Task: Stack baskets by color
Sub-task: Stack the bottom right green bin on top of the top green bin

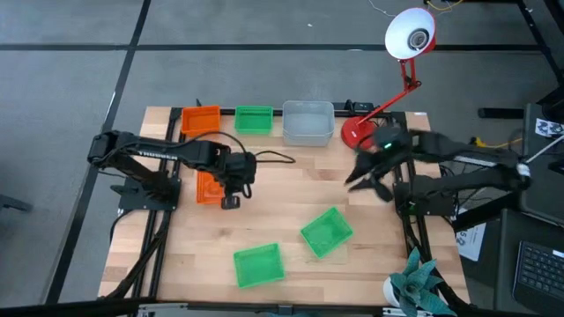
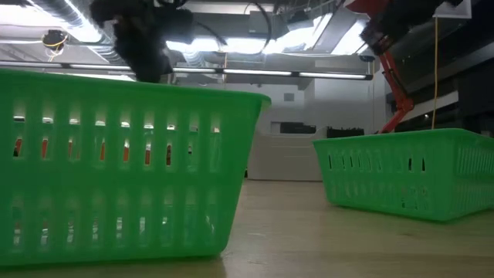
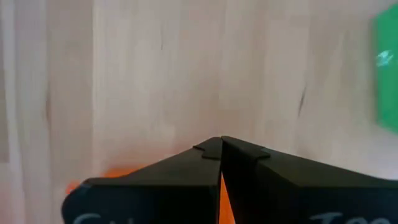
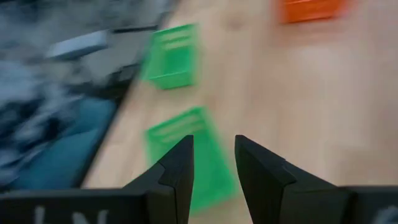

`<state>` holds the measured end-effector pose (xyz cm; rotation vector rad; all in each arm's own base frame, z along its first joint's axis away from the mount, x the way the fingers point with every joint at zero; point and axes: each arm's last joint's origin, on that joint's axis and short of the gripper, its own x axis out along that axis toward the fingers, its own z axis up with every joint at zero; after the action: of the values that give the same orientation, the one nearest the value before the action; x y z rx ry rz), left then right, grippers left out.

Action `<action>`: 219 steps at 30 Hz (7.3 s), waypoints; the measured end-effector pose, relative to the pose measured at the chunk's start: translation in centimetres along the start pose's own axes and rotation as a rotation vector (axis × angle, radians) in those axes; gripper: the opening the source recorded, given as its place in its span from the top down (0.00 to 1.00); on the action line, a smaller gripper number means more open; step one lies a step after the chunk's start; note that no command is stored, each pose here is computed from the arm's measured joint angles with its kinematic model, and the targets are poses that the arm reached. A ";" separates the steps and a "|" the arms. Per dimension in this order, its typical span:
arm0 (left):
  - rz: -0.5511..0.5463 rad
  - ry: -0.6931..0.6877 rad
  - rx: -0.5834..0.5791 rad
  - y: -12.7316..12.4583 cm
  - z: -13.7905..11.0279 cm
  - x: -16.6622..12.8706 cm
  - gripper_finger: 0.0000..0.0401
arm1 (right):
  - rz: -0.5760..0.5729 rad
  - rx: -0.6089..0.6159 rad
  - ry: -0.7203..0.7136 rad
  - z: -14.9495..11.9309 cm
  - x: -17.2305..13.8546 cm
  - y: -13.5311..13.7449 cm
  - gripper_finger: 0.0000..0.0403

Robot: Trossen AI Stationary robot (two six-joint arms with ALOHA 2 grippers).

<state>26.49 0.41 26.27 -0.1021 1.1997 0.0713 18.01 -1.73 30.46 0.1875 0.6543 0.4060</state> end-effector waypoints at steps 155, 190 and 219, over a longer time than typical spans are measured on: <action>0.349 0.123 0.219 29.0 5.4 3.3 0.92 | -0.401 -0.018 -0.013 0.0 -9.6 7.4 0.98; 0.660 0.143 0.205 27.5 8.2 6.6 0.87 | -0.404 -0.014 0.024 -0.4 -9.6 7.3 0.98; 0.520 0.249 0.085 19.5 8.1 2.9 0.89 | -0.405 -0.014 0.027 -0.4 -9.6 7.3 0.98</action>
<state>32.95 20.72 25.69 0.2856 1.4521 0.4740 8.59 0.87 37.58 0.0331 0.6972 0.0237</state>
